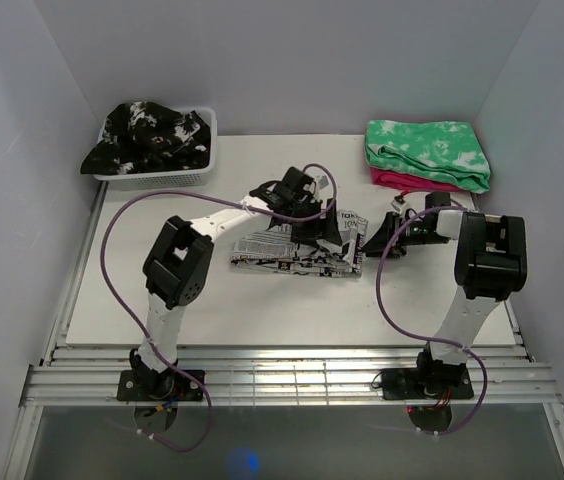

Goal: Fold and stack the trousers
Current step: Fold the trousers

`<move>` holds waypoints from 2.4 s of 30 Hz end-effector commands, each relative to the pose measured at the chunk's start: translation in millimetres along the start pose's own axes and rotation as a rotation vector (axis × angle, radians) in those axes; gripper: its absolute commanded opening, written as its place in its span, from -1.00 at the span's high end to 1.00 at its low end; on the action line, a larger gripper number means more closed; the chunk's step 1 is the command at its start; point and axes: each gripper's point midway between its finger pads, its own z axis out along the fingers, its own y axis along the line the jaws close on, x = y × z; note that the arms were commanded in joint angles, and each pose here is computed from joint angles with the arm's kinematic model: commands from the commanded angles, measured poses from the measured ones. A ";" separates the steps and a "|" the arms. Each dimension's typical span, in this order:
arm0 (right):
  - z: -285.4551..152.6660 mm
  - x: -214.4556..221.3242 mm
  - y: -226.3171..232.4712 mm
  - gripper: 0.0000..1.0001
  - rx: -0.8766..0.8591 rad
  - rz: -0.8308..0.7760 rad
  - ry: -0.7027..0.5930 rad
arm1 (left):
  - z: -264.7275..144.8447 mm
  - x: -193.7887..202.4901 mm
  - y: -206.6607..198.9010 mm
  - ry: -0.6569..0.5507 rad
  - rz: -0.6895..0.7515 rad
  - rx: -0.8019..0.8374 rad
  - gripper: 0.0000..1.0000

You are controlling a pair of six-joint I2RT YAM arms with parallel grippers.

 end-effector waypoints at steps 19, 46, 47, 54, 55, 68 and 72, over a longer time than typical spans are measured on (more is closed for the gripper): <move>60.3 -17.8 131.4 -0.54 -0.173 -0.308 0.163 | -185.2 -12.7 88.8 -0.178 0.026 0.445 -0.58; -2.2 36.8 79.1 0.44 -0.073 -0.595 0.255 | -115.7 1.9 54.5 -0.312 1.344 0.080 -0.60; -7.6 37.6 78.2 0.61 -0.074 -0.612 0.252 | -106.2 2.5 57.4 -0.298 1.374 0.087 -0.60; -54.5 45.3 66.4 0.56 -0.107 -0.415 0.143 | -45.3 19.1 31.7 -0.192 1.511 0.198 -0.63; -57.9 46.8 65.3 0.47 -0.114 -0.385 0.125 | -40.4 24.4 28.0 -0.183 1.541 0.212 -0.64; -96.5 20.9 21.6 0.08 0.044 -0.106 -0.125 | 43.0 82.4 38.0 0.015 1.640 0.077 -0.47; -114.8 7.1 3.4 -0.31 0.262 -0.129 -0.253 | 51.8 77.3 44.9 0.042 1.618 0.038 -0.15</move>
